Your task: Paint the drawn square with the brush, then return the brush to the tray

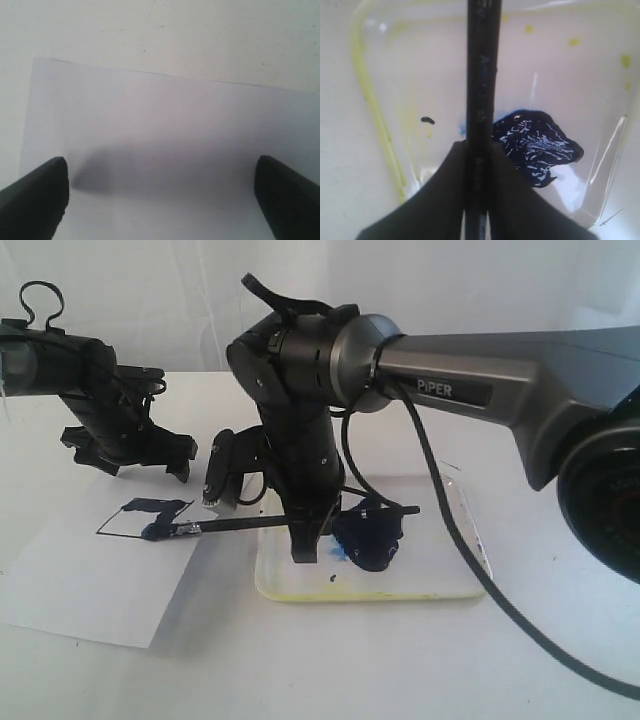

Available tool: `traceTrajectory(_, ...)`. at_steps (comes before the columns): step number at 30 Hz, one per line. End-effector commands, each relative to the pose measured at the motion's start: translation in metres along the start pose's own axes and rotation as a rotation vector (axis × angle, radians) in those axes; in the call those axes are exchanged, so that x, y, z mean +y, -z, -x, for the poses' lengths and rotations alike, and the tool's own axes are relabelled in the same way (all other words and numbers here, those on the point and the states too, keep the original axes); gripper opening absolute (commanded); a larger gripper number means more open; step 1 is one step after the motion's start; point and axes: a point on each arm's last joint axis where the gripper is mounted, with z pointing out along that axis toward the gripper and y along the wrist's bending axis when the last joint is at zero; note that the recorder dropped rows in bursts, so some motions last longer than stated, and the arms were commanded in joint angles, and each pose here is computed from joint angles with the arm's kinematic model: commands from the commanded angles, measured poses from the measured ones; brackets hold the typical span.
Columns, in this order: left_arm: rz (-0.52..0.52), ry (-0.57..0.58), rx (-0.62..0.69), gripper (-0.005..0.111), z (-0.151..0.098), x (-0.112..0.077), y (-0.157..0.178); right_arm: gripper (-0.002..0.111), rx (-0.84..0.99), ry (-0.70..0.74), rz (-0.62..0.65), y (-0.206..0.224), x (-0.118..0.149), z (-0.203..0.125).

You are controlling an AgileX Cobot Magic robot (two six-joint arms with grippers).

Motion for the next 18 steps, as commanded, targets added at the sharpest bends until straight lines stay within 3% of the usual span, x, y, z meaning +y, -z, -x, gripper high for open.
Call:
traceTrajectory(1,0.032,-0.049,0.175,0.105,-0.025,0.003,-0.023,0.000,-0.003,-0.019,-0.003,0.005,0.000,-0.002)
traceTrajectory(18,0.032,-0.049,0.174,0.105,-0.025,0.003,-0.023,0.000,-0.068,-0.047,-0.060,0.043,-0.002,-0.011)
